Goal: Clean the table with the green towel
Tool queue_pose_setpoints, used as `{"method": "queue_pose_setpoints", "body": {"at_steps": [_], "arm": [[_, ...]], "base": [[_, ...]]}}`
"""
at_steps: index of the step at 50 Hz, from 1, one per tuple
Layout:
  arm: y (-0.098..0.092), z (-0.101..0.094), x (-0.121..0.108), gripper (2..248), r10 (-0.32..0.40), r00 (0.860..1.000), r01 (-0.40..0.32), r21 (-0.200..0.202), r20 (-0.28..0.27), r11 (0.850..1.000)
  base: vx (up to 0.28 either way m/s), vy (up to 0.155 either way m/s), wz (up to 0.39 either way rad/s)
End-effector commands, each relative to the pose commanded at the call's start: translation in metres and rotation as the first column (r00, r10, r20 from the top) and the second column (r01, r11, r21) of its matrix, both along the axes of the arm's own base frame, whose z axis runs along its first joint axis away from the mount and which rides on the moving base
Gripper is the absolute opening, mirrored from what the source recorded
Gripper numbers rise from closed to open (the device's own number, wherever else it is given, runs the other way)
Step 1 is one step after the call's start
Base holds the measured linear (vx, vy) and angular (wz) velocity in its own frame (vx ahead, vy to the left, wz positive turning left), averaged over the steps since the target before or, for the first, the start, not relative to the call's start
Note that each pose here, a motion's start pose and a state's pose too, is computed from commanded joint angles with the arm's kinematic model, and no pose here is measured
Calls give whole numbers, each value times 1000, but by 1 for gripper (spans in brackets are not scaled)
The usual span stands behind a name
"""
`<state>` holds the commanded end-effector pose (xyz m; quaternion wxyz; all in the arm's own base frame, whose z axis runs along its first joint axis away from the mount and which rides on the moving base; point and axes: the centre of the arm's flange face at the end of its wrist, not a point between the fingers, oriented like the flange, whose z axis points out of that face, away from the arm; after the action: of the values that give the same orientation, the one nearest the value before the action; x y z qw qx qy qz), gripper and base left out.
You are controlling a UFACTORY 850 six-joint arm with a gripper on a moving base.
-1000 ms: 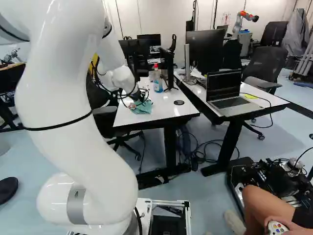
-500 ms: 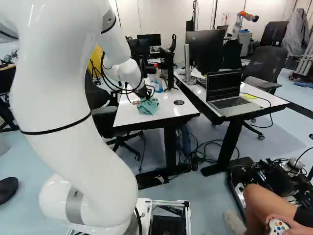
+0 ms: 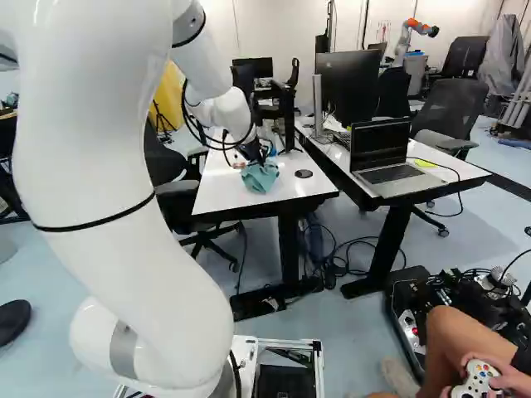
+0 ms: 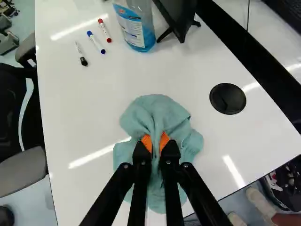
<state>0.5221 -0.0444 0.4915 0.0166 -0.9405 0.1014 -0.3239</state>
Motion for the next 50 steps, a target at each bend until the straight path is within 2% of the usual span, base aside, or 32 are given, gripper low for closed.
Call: {"method": "queue_pose_setpoints", "body": {"at_steps": [25,50], "arm": [[-40,26,-6,38,-70,997,70,11,-27,997],[-83,26,4,38,-145,989,146,11,-24,989]], "base": [[0,0,0],[0,0,0]]}}
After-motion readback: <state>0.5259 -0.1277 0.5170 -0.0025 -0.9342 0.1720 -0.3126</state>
